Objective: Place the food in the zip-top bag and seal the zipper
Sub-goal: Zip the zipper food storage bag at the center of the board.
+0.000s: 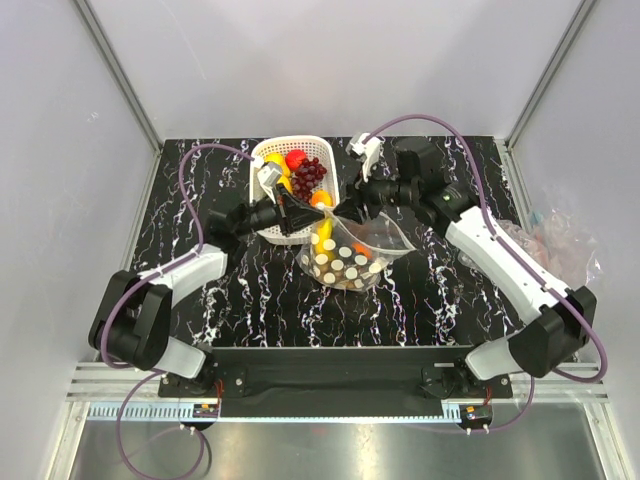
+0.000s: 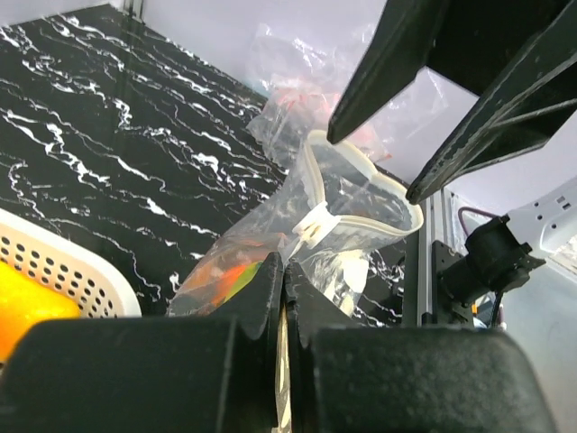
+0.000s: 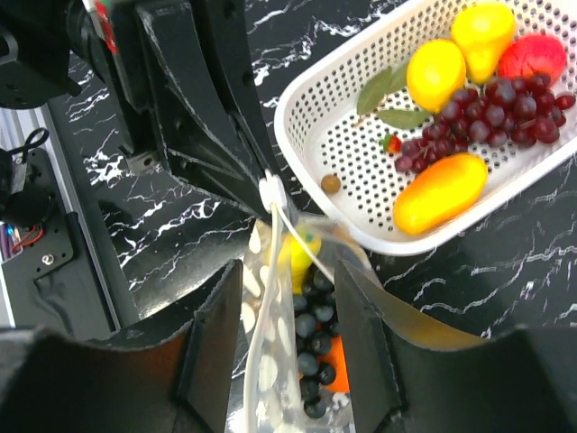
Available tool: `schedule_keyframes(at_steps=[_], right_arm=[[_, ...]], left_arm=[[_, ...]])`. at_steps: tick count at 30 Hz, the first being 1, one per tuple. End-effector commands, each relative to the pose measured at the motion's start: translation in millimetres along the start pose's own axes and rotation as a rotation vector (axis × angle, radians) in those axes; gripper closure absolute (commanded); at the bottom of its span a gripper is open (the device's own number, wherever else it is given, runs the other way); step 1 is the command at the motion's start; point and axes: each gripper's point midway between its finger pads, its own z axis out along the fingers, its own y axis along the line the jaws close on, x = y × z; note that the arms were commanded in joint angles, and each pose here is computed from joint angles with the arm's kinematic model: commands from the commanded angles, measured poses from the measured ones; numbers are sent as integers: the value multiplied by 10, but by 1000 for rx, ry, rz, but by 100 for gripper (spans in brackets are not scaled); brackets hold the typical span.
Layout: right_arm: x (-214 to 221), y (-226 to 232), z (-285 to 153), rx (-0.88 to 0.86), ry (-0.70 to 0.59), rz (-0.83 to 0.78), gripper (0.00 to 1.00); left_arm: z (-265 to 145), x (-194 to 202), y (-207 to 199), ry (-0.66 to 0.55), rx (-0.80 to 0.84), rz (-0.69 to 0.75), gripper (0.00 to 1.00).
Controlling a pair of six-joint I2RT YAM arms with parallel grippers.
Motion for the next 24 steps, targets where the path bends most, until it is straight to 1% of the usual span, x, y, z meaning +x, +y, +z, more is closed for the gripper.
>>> schedule_keyframes(at_steps=[1,7,12,14,21,22,23,24], right_arm=[[-296,181,-34,-86,-41,-132,47],[-271,253,107,-114,-21,-181,46],[-225,300,168,-125,13,-196,48],[-199,314,198,-128,28,-200,51],[-168,313,234,-125,40,-201,55],[-161,306,244,-123,40,-201,57],[-155,304,248,-123,40,-201,62],[-149,300,258,-123,41,-199,63]], left_arm=[[3,-260,-246,-20,62,116,98],[-10,-229,-315,-3,58,128,97],[-12,-229,-338,5,56,126,96],[-15,-232,-340,7,55,130,96],[-33,-243,-354,5,51,131,96],[-35,-248,-372,4,55,135,96],[-36,-245,-365,3,52,137,96],[-37,-238,-366,5,52,134,96]])
